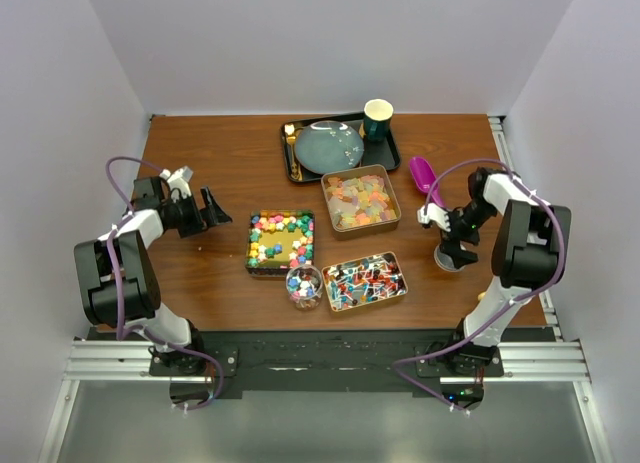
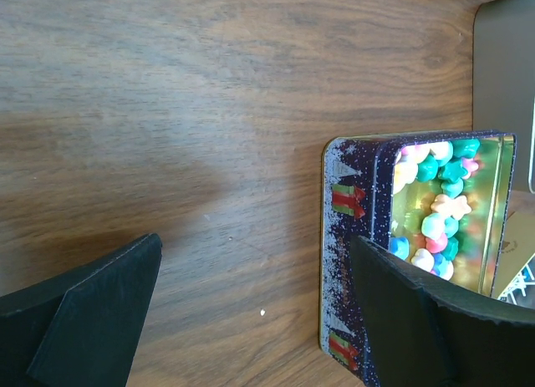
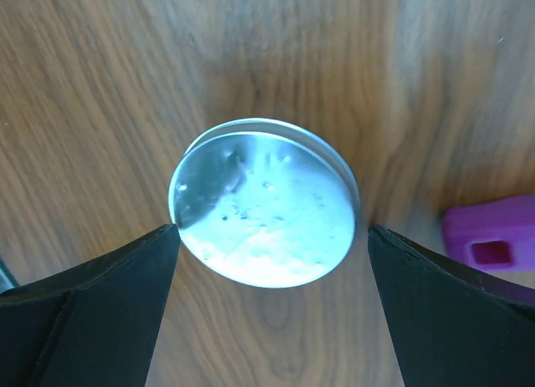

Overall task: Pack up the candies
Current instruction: Pick up the bottle lid at the center of the board.

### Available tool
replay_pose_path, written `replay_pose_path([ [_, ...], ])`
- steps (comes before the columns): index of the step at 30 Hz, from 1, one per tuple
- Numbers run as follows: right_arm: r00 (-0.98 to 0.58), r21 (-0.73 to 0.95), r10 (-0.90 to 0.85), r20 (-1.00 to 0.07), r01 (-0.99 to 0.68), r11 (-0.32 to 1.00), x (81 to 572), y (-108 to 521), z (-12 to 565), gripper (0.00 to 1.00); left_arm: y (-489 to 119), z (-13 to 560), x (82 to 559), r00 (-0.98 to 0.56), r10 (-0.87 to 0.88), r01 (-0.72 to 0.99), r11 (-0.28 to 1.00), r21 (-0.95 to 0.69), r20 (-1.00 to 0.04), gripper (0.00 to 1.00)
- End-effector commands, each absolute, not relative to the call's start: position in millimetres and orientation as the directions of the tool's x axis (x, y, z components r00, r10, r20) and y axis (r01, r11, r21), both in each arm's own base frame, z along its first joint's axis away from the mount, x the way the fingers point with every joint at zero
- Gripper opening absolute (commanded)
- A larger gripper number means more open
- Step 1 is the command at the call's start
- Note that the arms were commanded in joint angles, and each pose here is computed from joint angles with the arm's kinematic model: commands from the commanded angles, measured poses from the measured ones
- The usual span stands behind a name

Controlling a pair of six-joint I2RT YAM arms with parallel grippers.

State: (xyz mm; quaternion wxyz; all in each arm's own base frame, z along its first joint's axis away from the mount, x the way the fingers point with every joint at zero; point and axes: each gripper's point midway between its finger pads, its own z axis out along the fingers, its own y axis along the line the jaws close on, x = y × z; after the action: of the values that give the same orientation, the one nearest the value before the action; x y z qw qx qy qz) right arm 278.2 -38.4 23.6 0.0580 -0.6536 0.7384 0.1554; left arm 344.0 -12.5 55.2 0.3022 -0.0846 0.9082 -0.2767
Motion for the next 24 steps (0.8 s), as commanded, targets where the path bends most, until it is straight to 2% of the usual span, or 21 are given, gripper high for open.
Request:
replay_pose_path([
  [1,-0.156,0.162,-0.934,-0.323,-0.981,0.108,267.8,-30.5,31.6,0.99,-15.3,59.9,349.1,-0.789,-0.330,0.036,0.817,-0.575,-0.519,1.00],
  [16,-0.109,0.099,-0.961,-0.254,-0.991,0.086,236.2,-38.3,2.3,0.99,-14.6,58.3,352.7,-0.788,-0.344,0.025,0.811,-0.585,-0.511,1.00],
  [21,-0.144,0.088,-0.961,-0.237,-0.988,0.126,240.1,-41.4,-8.1,0.99,-14.2,57.2,352.9,-0.788,-0.344,0.022,0.812,-0.583,-0.510,1.00],
  [23,-0.166,0.089,-0.956,-0.241,-0.985,0.148,244.4,-41.4,-8.7,0.95,-14.6,56.4,352.9,-0.789,-0.342,0.025,0.813,-0.582,-0.511,1.00],
  [24,-0.171,0.097,-0.955,-0.244,-0.984,0.151,244.6,-40.6,-8.4,0.88,-14.6,56.9,352.9,-0.788,-0.342,0.026,0.813,-0.582,-0.512,1.00],
])
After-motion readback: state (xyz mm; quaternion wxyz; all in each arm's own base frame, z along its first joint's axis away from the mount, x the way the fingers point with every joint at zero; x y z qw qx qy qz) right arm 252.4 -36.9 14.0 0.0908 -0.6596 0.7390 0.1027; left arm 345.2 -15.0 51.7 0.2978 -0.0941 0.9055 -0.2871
